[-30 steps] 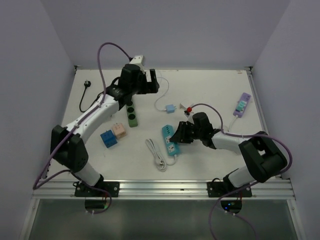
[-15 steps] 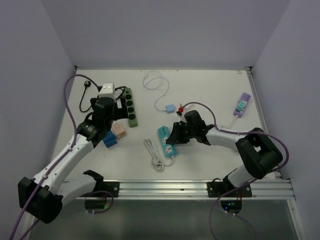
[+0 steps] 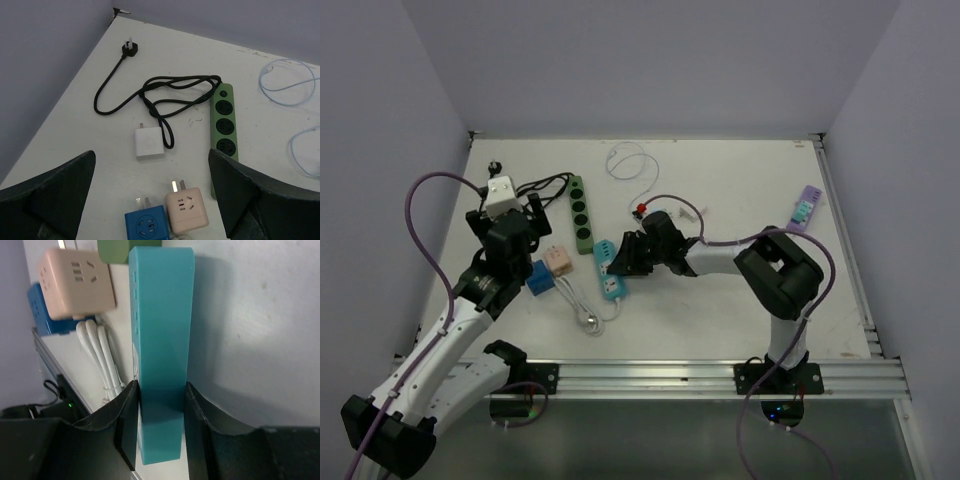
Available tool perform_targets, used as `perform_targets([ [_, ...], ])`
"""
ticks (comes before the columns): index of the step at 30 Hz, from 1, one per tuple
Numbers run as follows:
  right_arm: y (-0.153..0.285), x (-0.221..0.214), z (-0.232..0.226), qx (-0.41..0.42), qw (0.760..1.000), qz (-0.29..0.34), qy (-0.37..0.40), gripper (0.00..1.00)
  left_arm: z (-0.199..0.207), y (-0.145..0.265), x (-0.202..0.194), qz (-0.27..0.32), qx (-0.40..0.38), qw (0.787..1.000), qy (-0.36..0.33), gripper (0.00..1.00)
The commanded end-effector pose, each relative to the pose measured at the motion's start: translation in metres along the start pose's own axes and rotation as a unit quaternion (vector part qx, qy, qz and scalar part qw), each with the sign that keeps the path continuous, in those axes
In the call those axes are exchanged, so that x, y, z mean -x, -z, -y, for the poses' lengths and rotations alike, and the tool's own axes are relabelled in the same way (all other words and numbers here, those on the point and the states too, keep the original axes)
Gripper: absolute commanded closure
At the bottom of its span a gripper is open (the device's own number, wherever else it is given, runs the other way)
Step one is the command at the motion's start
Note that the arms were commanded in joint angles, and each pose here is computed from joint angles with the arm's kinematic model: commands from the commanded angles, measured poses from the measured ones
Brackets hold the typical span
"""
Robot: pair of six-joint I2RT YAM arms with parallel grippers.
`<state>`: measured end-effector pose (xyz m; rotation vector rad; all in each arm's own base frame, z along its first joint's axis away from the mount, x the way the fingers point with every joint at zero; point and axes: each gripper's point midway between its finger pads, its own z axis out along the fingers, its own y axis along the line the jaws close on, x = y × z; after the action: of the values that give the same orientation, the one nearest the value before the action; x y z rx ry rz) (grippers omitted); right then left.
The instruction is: Pull the plug off the socket
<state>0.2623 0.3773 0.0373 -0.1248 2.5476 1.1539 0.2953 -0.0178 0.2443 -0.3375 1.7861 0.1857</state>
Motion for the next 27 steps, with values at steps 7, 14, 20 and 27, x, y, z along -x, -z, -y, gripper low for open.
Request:
perform_targets([
  [7,-0.067,0.040,-0.013,-0.018,0.997,0.052,-0.049,1.00,-0.018,-0.003,0.010,0.030,0.054,0.998,0.019,0.02],
  [14,-0.089,0.053,-0.039,-0.025,0.998,0.052,-0.004,0.73,-0.022,-0.008,0.008,0.025,0.058,0.998,0.023,0.03],
  [20,-0.041,0.085,-0.040,-0.094,0.988,0.098,0.074,0.28,-0.021,-0.008,0.007,0.022,0.054,0.998,0.023,0.02],
  [27,0.056,0.119,-0.034,-0.173,0.970,0.119,0.120,0.09,-0.021,-0.007,0.007,0.022,0.051,0.998,0.027,0.02],
])
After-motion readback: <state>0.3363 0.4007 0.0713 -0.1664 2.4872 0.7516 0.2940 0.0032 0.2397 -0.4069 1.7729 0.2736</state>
